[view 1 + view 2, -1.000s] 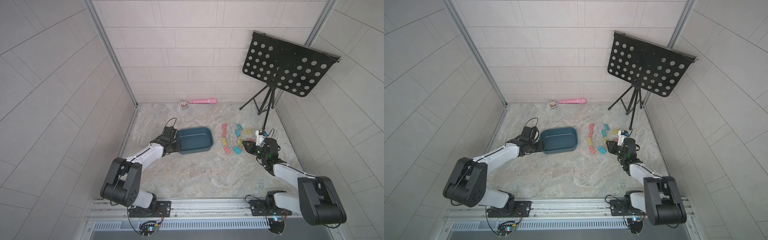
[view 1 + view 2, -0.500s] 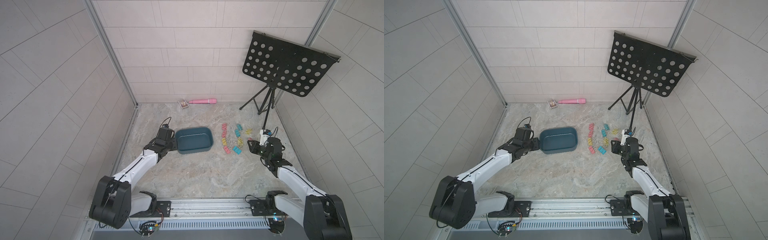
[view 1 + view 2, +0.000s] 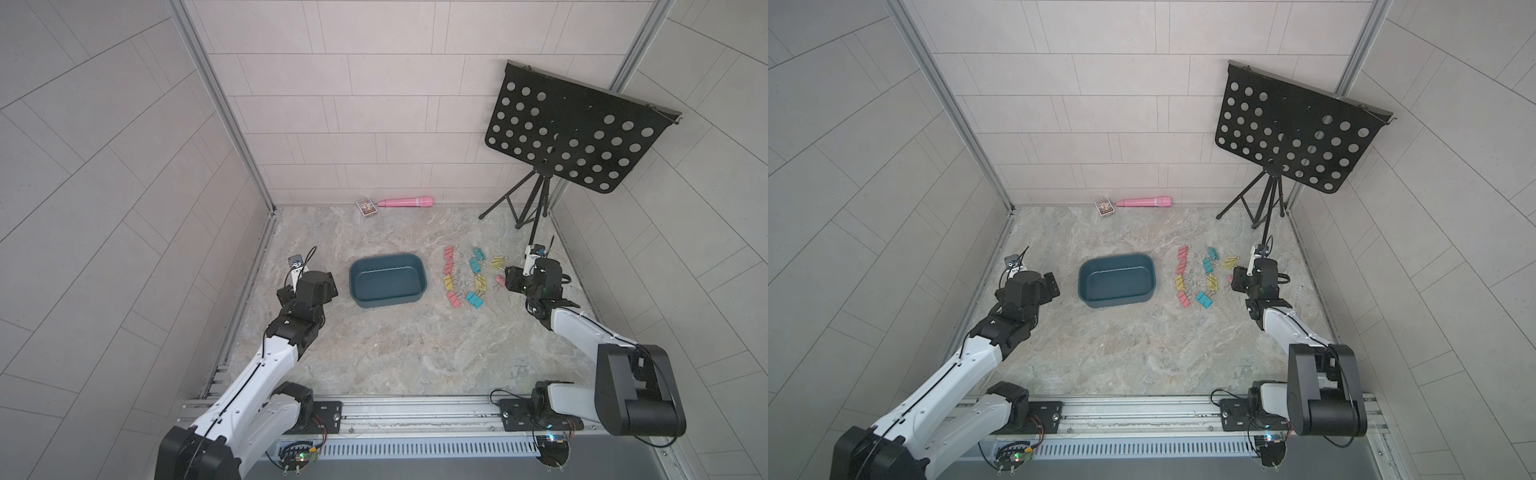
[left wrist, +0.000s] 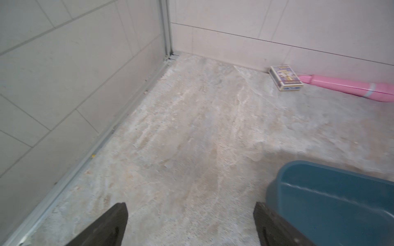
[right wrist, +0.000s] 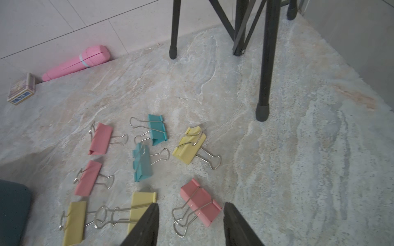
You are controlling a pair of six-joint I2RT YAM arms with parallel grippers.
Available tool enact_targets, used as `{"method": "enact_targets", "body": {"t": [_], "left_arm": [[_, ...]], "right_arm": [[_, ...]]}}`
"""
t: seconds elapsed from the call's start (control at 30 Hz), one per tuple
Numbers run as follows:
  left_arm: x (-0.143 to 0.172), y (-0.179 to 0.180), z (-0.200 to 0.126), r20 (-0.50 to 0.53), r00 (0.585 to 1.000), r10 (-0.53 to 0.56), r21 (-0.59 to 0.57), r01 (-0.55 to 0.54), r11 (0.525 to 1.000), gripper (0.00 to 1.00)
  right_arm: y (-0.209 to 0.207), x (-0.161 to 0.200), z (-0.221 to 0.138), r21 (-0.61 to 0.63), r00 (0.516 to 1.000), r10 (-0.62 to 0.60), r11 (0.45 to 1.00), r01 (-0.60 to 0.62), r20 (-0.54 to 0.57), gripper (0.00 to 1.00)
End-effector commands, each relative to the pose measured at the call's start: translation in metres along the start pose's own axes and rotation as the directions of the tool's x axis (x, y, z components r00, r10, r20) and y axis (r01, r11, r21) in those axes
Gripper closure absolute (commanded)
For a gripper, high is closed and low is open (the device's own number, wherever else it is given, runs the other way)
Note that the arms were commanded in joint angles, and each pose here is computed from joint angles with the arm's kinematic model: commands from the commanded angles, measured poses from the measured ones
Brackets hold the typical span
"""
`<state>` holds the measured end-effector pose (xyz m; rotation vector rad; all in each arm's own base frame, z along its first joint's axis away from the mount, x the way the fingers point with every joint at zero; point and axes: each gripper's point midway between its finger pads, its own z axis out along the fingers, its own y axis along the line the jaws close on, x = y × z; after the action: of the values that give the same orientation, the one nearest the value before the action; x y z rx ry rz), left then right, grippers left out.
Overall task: Take out the binder clips from the storage box
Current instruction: Reset both arms
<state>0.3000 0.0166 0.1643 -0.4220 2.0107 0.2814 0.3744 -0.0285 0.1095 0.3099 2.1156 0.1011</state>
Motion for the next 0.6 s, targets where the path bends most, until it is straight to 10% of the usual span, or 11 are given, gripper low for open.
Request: {"method": "enact_targets", "body": {"t": [0.0, 0.33, 0.57], "left_arm": [[-0.012, 0.024, 0.004, 0.124, 0.991, 0.047, -0.145, -0.028, 0.989, 0.0], [0.005, 0.05, 0.058, 0.119, 0.991, 0.063, -0.335, -0.019, 0.942, 0.0], [0.01, 0.031, 0.095, 0.153, 0.988, 0.012, -0.198, 0.019, 0.98, 0.0]], "right_arm": [[-0.013, -0.009, 0.006, 0.068, 0.997, -0.061, 0.996, 0.058, 0.051, 0.45], [-0.017, -0.011, 0.012, 0.086, 0.971, -0.146, 0.988, 0.132, 0.19, 0.41], [-0.01, 0.001, 0.023, 0.054, 0.955, -0.177, 0.984, 0.169, 0.236, 0.33]]}}
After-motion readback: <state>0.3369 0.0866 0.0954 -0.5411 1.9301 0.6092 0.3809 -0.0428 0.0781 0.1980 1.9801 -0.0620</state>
